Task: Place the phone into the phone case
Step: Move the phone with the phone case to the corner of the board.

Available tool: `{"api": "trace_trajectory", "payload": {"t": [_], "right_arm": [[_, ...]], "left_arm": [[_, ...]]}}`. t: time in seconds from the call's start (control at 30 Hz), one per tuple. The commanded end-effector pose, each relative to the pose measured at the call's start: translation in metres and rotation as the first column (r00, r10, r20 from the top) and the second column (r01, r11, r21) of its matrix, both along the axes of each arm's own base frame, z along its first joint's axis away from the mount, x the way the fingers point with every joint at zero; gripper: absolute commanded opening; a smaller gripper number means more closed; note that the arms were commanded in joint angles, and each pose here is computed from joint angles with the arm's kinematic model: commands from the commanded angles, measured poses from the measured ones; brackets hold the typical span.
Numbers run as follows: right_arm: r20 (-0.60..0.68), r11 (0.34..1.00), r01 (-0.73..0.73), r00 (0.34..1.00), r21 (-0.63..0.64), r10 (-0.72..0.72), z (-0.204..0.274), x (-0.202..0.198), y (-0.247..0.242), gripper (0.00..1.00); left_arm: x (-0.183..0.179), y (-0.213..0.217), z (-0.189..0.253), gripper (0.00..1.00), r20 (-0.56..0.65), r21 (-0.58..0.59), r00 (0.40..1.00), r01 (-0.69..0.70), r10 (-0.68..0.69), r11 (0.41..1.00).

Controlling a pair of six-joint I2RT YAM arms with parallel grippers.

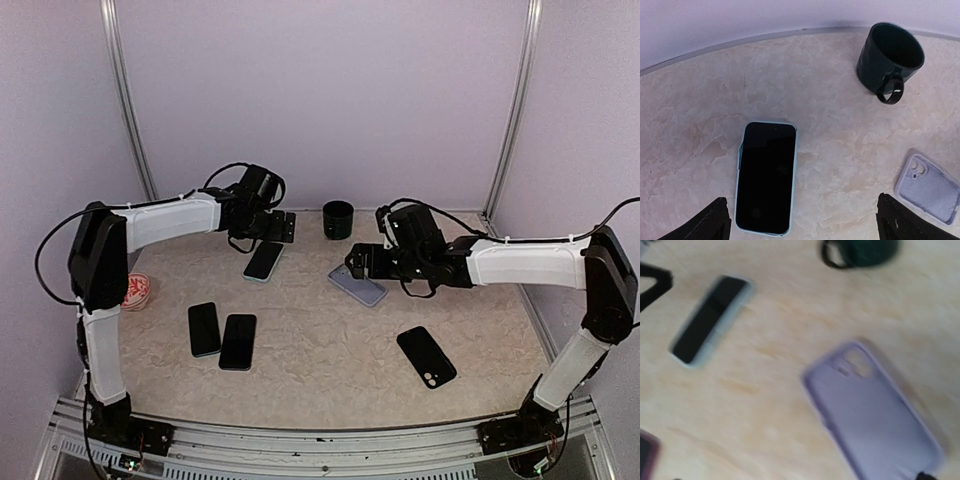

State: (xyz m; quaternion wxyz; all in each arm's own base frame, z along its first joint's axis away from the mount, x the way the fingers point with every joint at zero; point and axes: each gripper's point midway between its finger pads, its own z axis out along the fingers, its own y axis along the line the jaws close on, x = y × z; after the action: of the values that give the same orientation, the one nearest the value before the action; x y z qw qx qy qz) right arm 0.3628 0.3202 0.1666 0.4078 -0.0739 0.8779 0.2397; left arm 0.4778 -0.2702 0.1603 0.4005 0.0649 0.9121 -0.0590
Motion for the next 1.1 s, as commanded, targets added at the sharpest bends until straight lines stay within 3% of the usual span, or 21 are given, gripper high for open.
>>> {"api": "trace_trajectory", "payload": {"t": [0.0,0.2,0.57,0.73,1.07], "right_arm": [[0.03,0.997,0.079,0.996,-0.023,-0.078,-0.004,-0.006,-0.025,0.99],[0.05,0.997,0.074,0.996,0.037,-0.076,0.004,-0.016,-0.031,0.99],[0.026,0.997,0.027,0.999,0.075,-0.029,-0.004,-0.017,-0.017,0.99],[0.023,0.997,0.042,0.999,0.071,-0.044,-0.006,-0.016,-0.018,0.99],[0.018,0.996,0.054,0.998,0.073,-0.055,-0.008,-0.014,-0.019,0.99]], "left_arm": [[0.008,0.003,-0.054,0.99,-0.114,0.229,0.992,0.078,-0.053,0.97],[0.026,0.012,-0.106,0.99,-0.18,0.373,0.984,0.074,-0.006,0.925],[0.051,0.054,-0.127,0.99,-0.141,0.475,0.983,-0.036,0.116,0.879],[0.054,0.068,-0.138,0.99,-0.165,0.461,0.976,-0.051,0.142,0.886],[0.061,0.072,-0.147,0.99,-0.223,0.311,0.969,-0.037,0.11,0.95]]}}
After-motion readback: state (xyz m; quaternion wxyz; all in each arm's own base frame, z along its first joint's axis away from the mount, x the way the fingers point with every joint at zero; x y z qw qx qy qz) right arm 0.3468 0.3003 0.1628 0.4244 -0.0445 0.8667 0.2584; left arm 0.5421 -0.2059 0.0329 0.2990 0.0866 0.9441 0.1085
